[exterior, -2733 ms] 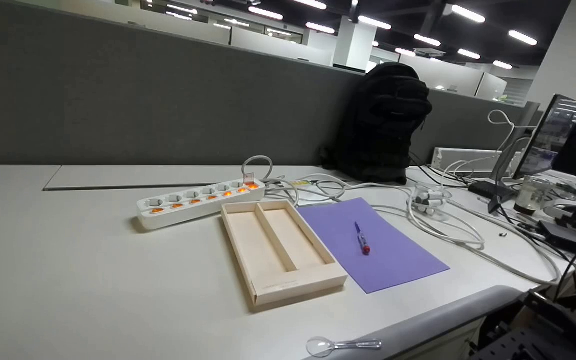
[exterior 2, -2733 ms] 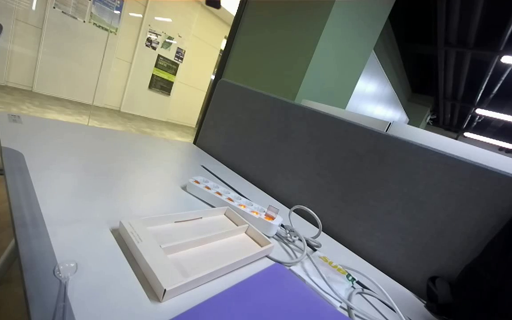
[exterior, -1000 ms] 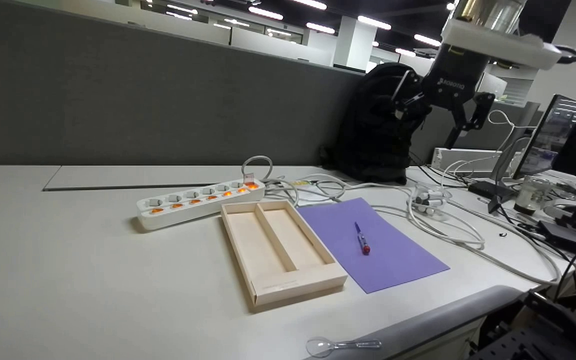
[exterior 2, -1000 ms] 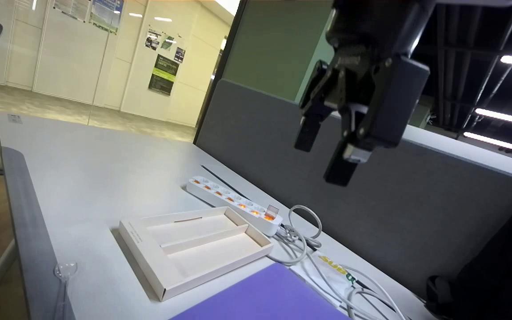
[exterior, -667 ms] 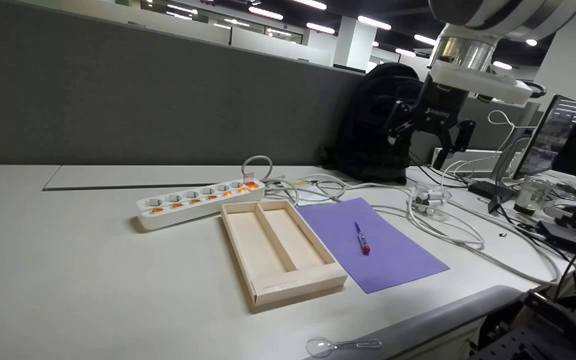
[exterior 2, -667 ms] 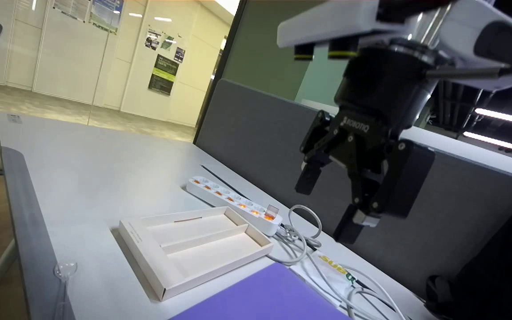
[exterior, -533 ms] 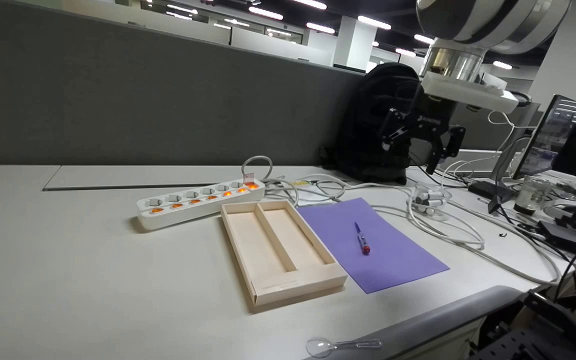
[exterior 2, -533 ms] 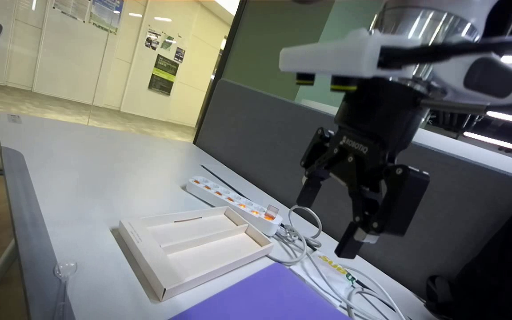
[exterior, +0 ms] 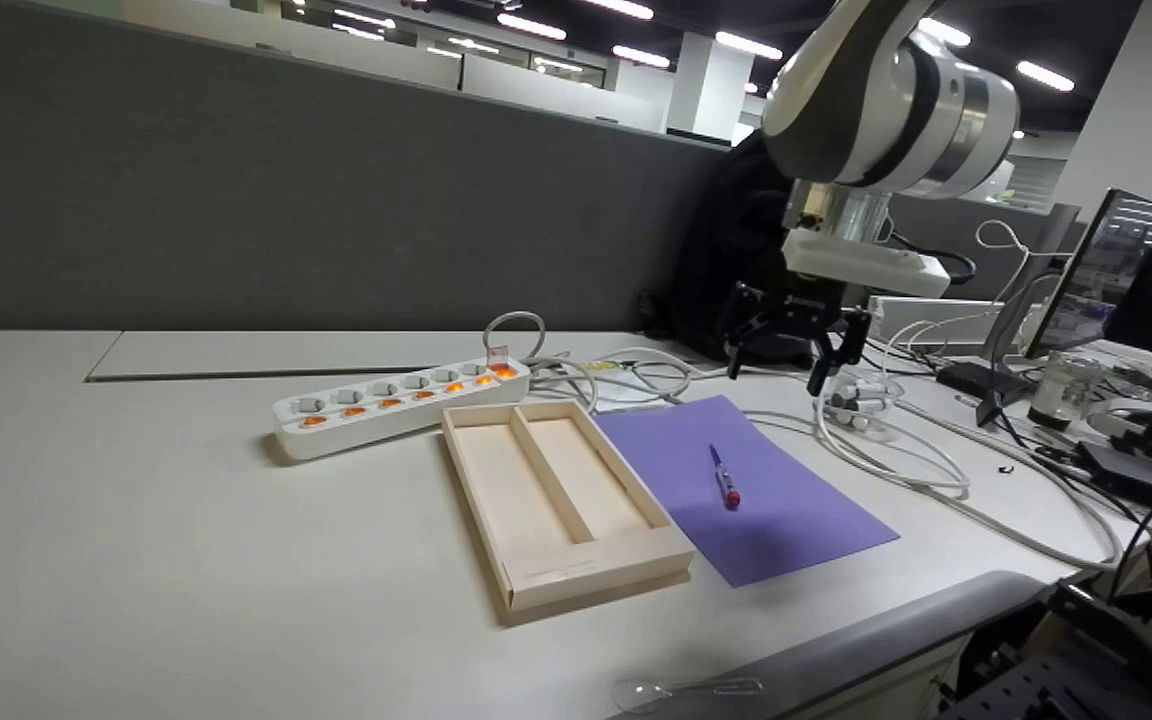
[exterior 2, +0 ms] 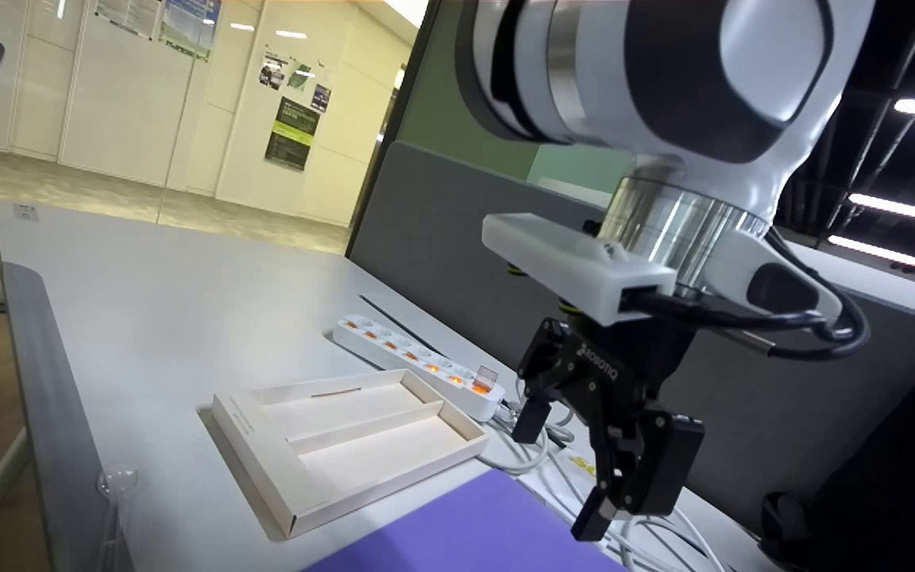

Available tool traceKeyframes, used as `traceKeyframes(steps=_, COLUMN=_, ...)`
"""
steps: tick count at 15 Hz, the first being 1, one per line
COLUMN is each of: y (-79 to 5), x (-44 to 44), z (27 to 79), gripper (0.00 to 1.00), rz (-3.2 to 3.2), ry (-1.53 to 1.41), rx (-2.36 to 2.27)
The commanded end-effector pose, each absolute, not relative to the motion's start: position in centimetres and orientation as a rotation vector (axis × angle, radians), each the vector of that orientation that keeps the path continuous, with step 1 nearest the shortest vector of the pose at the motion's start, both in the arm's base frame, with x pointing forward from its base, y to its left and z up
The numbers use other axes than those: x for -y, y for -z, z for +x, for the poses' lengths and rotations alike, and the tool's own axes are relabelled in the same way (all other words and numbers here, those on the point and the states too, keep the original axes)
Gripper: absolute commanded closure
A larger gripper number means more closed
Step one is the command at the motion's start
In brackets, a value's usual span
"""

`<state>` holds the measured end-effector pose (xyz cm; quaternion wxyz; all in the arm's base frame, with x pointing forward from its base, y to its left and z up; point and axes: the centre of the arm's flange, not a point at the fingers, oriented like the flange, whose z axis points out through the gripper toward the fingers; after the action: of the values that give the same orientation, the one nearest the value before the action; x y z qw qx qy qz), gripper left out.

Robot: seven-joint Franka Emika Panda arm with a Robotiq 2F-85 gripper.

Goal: Move the screwdriver from the mat to the tray

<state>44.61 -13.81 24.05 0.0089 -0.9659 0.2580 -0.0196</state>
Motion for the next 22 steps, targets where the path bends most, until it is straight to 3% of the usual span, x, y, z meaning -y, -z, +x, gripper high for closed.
traceKeyframes(steps=1, y=-23.5, x=13.9, z=44.9, gripper=0.00, rz=-3.019, ry=0.056, rx=-0.810)
traceKeyframes(steps=22, y=-12.5, x=13.6, z=49.8, gripper=0.00, rz=-3.099, ry=-0.047, rx=-0.727)
